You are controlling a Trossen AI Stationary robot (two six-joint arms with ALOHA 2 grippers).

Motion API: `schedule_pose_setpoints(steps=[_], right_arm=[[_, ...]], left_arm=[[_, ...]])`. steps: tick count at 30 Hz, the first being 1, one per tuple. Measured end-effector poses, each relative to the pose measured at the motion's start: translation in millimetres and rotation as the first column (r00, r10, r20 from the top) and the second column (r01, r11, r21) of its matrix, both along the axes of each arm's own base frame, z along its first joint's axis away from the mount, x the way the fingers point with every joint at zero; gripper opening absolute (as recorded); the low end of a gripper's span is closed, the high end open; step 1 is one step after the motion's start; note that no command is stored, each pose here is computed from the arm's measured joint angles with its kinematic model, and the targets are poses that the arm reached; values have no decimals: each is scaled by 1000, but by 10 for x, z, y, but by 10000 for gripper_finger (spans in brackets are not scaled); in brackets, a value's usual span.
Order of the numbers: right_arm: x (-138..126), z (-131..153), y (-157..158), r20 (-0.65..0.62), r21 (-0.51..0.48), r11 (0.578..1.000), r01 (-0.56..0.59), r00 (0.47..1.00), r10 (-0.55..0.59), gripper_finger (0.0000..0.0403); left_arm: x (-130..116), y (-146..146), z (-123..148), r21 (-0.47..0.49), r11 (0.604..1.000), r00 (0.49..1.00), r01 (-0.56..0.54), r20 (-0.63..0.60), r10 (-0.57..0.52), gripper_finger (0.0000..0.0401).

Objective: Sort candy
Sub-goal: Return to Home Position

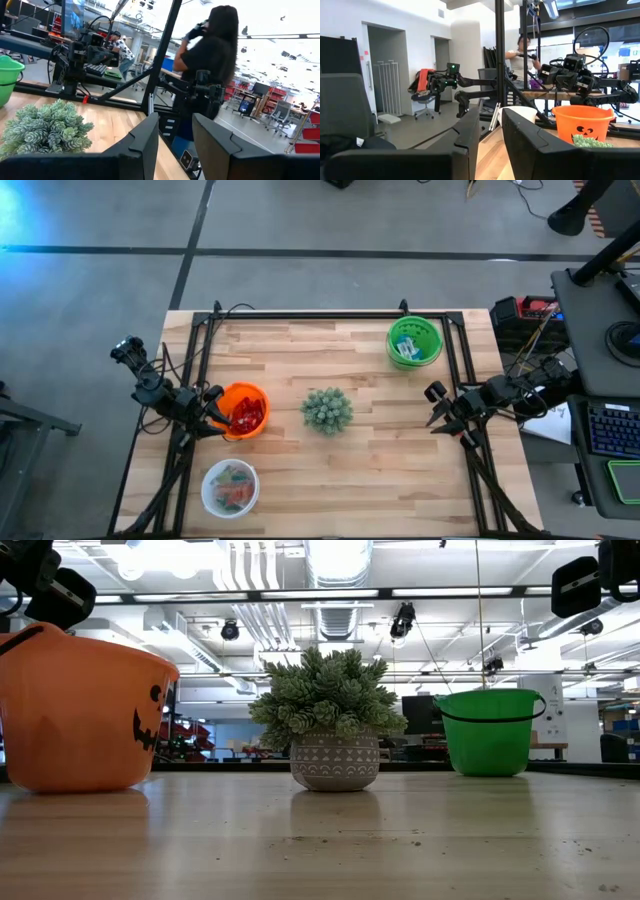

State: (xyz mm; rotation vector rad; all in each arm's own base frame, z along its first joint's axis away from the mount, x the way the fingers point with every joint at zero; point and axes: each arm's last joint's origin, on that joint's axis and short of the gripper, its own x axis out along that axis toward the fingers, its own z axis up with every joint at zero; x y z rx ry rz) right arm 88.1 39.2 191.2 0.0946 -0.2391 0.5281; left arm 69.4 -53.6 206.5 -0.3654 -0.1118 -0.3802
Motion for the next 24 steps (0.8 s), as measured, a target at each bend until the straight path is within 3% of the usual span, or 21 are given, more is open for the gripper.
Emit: schedule_pose_setpoints(steps=[24], right_arm=[[0,0,0,-1,1,1000,-1,1000,1,77]], left_arm=[[0,-1,-1,1,1000,1000,0,0,0,103]])
